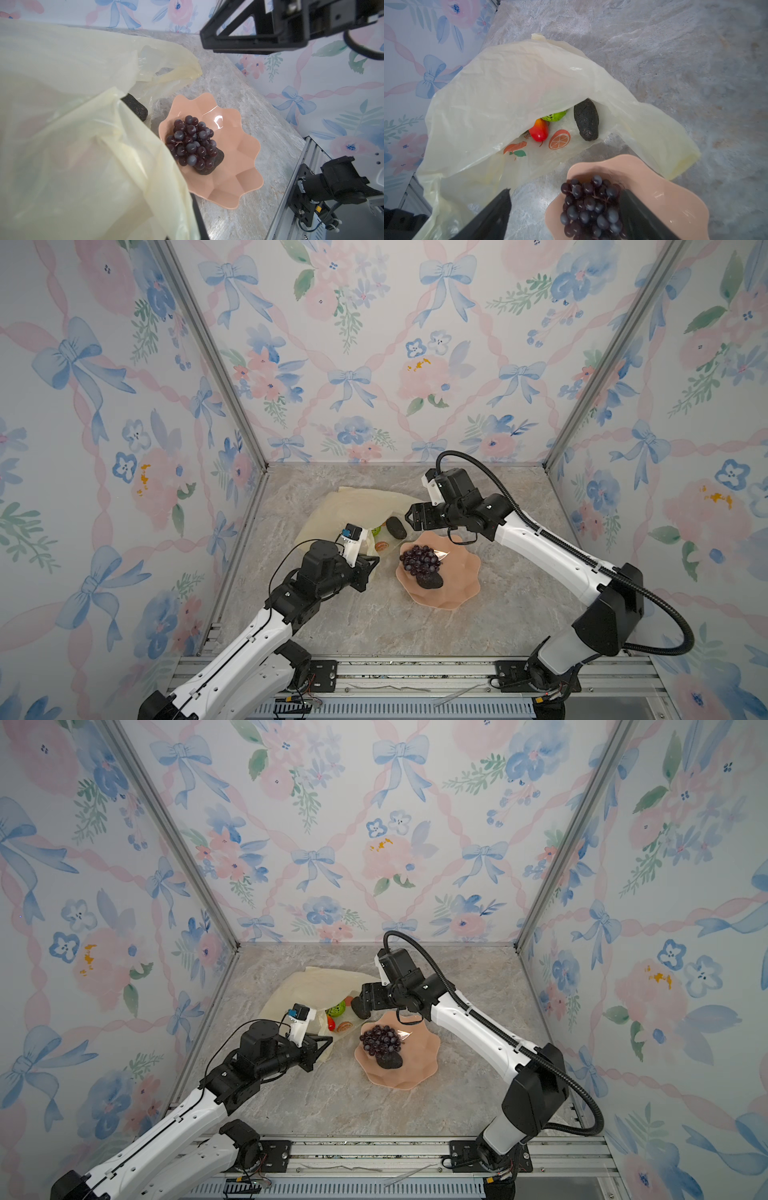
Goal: Place the fruits into the plastic bag
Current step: Pick up the fruit from the plate.
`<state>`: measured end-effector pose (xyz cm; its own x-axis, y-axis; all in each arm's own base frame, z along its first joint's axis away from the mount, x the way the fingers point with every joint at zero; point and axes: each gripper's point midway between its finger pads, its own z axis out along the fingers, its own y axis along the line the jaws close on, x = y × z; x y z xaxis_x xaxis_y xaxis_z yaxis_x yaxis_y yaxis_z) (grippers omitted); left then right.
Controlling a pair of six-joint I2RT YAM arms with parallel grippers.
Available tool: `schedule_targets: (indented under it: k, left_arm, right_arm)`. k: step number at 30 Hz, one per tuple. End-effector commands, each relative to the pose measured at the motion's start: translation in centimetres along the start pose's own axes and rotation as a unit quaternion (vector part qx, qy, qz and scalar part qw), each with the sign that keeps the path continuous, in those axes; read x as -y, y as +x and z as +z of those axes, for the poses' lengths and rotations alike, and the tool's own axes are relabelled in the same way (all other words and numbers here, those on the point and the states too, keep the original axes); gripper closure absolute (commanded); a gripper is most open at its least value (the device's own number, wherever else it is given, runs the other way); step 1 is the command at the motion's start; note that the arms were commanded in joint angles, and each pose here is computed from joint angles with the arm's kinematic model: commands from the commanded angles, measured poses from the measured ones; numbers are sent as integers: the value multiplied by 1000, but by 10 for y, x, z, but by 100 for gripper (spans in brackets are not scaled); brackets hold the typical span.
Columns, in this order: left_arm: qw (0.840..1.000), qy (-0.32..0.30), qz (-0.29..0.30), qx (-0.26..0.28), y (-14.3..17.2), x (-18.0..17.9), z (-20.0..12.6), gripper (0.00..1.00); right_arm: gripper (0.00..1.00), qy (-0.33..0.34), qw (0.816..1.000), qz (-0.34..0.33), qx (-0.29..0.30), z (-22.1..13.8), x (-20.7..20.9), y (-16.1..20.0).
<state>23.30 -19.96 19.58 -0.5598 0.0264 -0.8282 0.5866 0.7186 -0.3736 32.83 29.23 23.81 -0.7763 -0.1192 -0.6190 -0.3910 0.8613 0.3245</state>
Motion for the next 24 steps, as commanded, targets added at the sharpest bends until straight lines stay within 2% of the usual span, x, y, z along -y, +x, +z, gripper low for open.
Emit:
schedule_targets:
  k: [1, 6, 9, 18, 24]
  left_arm:
    - [1000, 2, 10, 0, -1, 2, 0, 100]
    - [1000, 2, 10, -3, 1, 2, 1, 100]
    - [1000, 2, 10, -5, 2, 2, 2, 100]
    - [1000, -5, 15, -6, 3, 2, 1, 100]
    - [1000, -5, 18, -8, 4, 3, 2, 100]
  right_arm:
    - [3, 28, 996, -46, -68, -11, 10, 46]
    - [4, 79, 978, -138, -134, -10, 18, 97]
    - [4, 111, 962, -192, -157, -2, 19, 113]
    - [4, 173, 915, -303, -202, 37, 14, 134]
    - [4, 192, 902, -324, -210, 55, 15, 136]
